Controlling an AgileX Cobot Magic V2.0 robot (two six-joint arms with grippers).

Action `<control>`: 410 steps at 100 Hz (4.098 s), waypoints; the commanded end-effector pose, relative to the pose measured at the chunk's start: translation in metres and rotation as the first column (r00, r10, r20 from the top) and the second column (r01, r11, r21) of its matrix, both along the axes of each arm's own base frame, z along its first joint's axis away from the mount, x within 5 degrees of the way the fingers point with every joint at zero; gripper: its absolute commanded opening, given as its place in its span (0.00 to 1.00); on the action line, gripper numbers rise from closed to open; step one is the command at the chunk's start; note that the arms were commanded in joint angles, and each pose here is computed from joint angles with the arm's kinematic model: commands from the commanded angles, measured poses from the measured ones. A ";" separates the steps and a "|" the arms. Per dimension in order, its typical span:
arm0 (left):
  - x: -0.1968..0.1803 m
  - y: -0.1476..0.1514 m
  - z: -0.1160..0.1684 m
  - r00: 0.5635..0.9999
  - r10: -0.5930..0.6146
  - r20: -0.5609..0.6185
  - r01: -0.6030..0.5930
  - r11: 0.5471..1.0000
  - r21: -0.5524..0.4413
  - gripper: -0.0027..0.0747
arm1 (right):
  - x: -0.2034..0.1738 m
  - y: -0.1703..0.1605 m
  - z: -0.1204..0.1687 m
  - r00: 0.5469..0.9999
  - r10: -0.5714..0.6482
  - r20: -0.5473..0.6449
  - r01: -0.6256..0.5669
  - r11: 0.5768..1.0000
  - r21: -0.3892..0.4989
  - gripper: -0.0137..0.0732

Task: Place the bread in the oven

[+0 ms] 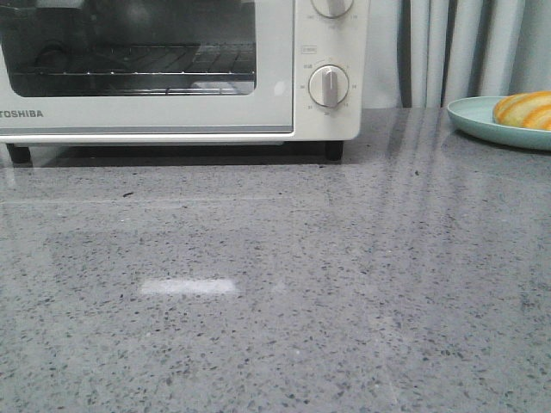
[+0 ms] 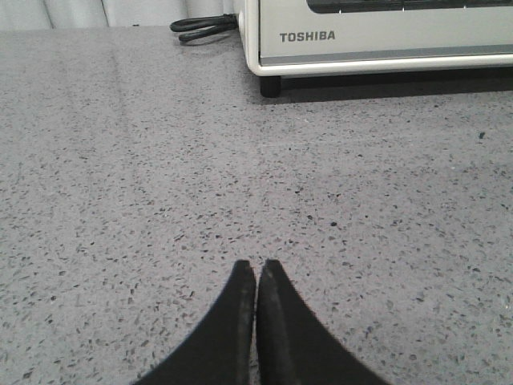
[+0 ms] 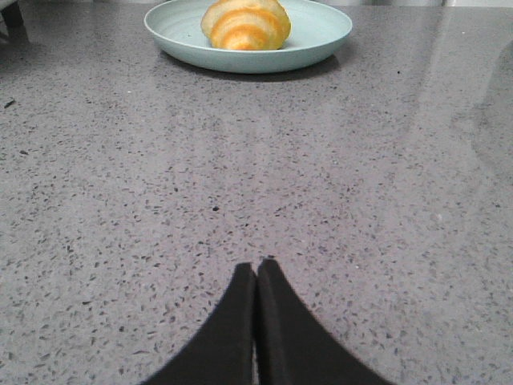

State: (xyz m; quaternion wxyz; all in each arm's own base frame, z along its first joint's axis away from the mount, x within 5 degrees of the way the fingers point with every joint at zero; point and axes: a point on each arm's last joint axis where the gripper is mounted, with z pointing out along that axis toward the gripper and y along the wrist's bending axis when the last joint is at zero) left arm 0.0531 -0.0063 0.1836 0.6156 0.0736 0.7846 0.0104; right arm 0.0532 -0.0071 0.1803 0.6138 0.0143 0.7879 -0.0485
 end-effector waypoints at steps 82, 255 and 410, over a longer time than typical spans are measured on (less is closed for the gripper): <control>0.000 0.000 -0.003 0.999 0.010 0.053 -0.008 1.000 -0.028 0.01 | 0.000 0.000 0.000 0.999 0.001 0.039 -0.001 1.000 -0.004 0.08; 0.031 -0.020 0.206 0.938 -0.147 0.313 0.236 0.934 -0.267 0.01 | -0.019 0.014 0.155 0.964 0.163 0.211 -0.206 0.959 0.197 0.08; 0.222 -0.113 0.203 0.903 -0.428 -0.039 0.428 0.904 -0.012 0.01 | -0.010 0.016 0.155 0.968 0.184 0.171 -0.217 0.956 0.198 0.08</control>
